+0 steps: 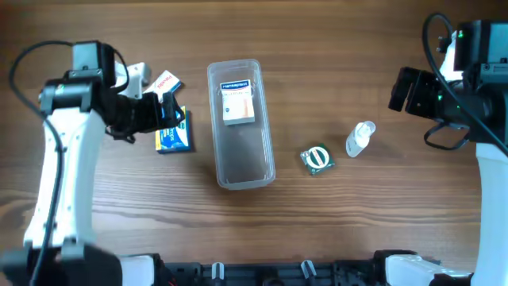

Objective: Pack container
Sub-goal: 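Move left gripper over the blue VapoDrops box, then lower left gripper and grasp the VapoDrops box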

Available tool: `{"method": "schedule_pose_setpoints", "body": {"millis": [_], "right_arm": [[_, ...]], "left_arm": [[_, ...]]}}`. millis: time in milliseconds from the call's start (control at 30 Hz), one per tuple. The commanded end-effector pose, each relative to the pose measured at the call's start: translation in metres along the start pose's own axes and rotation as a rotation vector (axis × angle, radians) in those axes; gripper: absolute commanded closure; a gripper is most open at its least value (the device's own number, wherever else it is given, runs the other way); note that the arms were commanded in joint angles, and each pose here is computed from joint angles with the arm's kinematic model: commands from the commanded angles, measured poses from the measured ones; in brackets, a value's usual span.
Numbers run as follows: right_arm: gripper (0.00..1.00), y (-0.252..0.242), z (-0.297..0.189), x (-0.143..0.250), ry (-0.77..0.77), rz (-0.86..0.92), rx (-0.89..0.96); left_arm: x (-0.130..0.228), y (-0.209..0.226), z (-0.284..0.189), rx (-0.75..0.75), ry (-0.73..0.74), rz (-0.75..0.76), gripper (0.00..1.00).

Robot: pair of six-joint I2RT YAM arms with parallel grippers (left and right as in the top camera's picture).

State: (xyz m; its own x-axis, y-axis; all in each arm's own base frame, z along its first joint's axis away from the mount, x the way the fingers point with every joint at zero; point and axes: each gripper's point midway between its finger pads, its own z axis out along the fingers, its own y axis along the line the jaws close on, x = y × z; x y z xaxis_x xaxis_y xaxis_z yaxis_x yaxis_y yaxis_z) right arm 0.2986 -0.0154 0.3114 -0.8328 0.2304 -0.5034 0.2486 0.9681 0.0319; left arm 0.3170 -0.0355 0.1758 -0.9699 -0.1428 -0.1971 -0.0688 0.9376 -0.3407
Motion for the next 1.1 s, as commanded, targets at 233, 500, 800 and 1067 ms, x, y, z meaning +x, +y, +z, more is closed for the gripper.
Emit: {"method": "schedule_pose_setpoints", "body": {"millis": [233,500,800,1067], "right_arm": [[0.0,-0.003,0.0,-0.003,-0.006,-0.002,0.018],[0.0,-0.003,0.001,-0.003,-0.006,-0.001,0.018],[0.0,-0.003,0.0,-0.003,-0.006,-0.001,0.018],[0.0,-0.003,0.001,-0.003,-0.006,-0.001,0.018]], "left_arm": [[-0.013,0.047,0.044,-0.273,0.072,-0.118,0.0],[-0.039,0.027,0.054,-0.283,-0.033,-0.029,0.0],[-0.039,0.034,0.072,-0.294,0.003,-0.035,0.0],[-0.021,0.05,0.111,-0.314,0.098,-0.059,0.0]]}}
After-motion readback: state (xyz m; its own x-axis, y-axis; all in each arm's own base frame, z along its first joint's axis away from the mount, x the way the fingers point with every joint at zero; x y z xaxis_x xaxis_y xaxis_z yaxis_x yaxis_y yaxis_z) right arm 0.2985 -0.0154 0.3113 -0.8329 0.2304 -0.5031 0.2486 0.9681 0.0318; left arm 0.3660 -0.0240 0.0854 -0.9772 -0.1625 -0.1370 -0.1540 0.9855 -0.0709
